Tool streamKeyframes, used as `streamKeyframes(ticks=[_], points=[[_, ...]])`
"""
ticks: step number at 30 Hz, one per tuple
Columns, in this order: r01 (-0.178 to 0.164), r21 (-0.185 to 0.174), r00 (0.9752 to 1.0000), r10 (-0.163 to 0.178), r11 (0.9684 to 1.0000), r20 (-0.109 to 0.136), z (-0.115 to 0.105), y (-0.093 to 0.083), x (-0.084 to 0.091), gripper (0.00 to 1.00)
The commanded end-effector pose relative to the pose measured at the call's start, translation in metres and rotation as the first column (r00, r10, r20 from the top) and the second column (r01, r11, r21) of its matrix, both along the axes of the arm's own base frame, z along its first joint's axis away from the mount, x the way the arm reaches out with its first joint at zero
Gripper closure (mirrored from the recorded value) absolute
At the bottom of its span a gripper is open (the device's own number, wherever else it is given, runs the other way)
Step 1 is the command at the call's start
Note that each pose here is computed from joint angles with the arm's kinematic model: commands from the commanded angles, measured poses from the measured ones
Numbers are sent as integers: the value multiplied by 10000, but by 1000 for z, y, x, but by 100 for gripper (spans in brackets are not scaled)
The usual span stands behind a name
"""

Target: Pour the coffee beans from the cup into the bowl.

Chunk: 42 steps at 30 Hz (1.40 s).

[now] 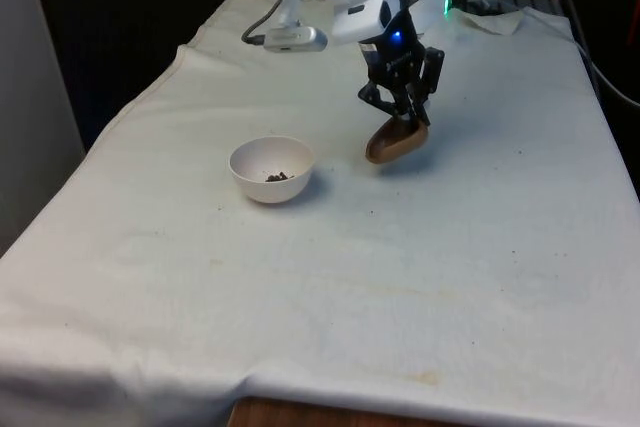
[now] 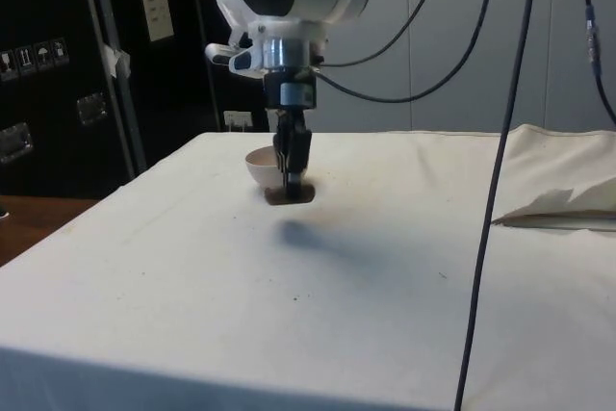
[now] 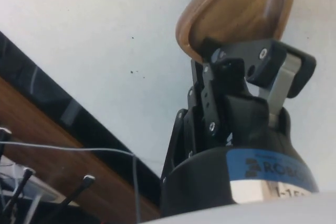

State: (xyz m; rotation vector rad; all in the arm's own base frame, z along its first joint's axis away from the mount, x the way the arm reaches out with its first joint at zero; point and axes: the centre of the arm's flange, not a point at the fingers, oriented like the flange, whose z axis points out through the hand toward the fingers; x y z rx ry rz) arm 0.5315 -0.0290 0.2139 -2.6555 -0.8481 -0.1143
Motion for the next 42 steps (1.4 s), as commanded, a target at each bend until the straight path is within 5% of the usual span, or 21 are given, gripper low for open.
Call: streamKeyframes(ticks=[1, 7, 8, 16, 17, 18, 24, 25, 26, 34, 35, 36, 42], points=[[10, -230, 10000, -8, 9997, 59, 0, 1, -3, 100], [-131, -629, 9998, 139, 9979, 128, -1, 7, -8, 100], [-160, -462, 9998, 164, 9988, 82, -2, 7, -6, 100], [-319, -1158, 9993, 341, 9928, 171, -4, 13, -14, 100], [-342, -941, 9993, 354, 9950, 109, -4, 13, -11, 100], [-335, -1214, 9992, 357, 9920, 164, -5, 14, -15, 100], [-456, -1624, 9984, 502, 9857, 242, -8, 21, -18, 100], [-483, -1444, 9985, 515, 9883, 186, -7, 20, -16, 100], [-470, -1682, 9983, 520, 9846, 255, -8, 22, -19, 100], [-562, -2199, 9971, 661, 9739, 377, -13, 32, -22, 100], [-601, -2031, 9972, 678, 9773, 309, -12, 33, -21, 100], [-568, -2258, 9970, 672, 9725, 384, -13, 33, -23, 100], [-611, -2640, 9960, 762, 9626, 474, -16, 42, -25, 100]])
